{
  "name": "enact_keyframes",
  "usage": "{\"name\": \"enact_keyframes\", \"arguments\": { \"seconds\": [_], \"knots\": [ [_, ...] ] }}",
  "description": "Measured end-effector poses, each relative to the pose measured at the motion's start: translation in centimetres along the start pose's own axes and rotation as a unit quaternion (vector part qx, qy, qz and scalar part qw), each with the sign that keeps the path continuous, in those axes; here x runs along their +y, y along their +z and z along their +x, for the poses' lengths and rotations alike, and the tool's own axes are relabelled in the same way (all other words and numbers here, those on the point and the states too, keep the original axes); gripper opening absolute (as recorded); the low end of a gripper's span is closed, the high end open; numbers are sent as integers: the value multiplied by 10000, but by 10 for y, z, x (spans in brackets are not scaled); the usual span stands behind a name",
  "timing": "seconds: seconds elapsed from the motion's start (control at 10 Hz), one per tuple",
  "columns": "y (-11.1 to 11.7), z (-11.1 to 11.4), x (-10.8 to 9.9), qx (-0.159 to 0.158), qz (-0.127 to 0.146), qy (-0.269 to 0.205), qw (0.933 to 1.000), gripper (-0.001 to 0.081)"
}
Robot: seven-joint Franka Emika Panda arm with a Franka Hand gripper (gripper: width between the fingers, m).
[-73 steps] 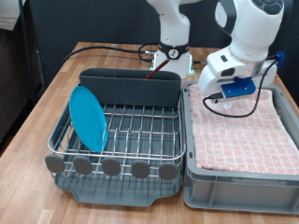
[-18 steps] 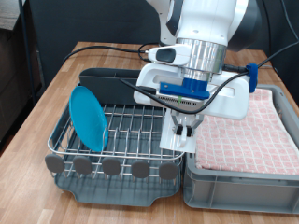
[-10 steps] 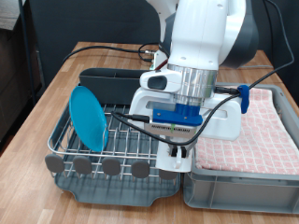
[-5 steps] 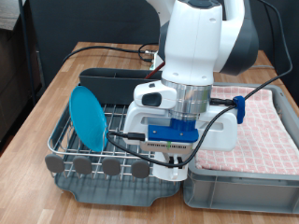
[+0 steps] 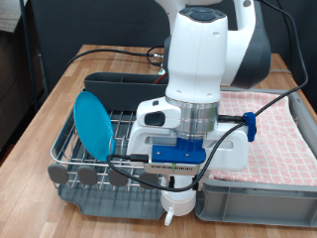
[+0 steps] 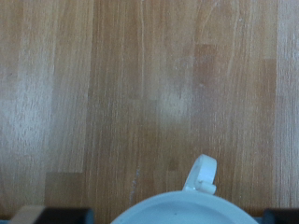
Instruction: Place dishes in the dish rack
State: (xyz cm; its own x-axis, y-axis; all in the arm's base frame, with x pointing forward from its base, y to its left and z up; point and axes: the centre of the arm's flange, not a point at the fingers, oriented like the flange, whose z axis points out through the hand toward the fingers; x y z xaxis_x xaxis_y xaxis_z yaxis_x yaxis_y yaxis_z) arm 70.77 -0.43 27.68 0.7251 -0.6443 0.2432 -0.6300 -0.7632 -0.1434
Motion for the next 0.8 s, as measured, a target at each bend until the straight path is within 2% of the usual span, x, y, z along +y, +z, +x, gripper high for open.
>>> {"name": "enact_keyframes", "arguments": {
  "seconds": [0.1, 0.2, 0.3, 0.4, 0.5, 0.6, 0.8],
  "knots": [
    [2, 0, 0, -1, -3, -2, 10000, 349],
    [2, 0, -1, -7, -5, -5, 10000, 539],
    [1, -1, -3, -126, -18, -41, 9999, 539],
    [-2, -1, -6, -356, -64, -112, 9993, 714],
    [-8, 0, -11, -653, -145, -146, 9977, 714],
    [-17, 2, -15, -955, -224, -150, 9951, 784],
    [-37, 5, -21, -1385, -405, -152, 9894, 799]
  ]
}}
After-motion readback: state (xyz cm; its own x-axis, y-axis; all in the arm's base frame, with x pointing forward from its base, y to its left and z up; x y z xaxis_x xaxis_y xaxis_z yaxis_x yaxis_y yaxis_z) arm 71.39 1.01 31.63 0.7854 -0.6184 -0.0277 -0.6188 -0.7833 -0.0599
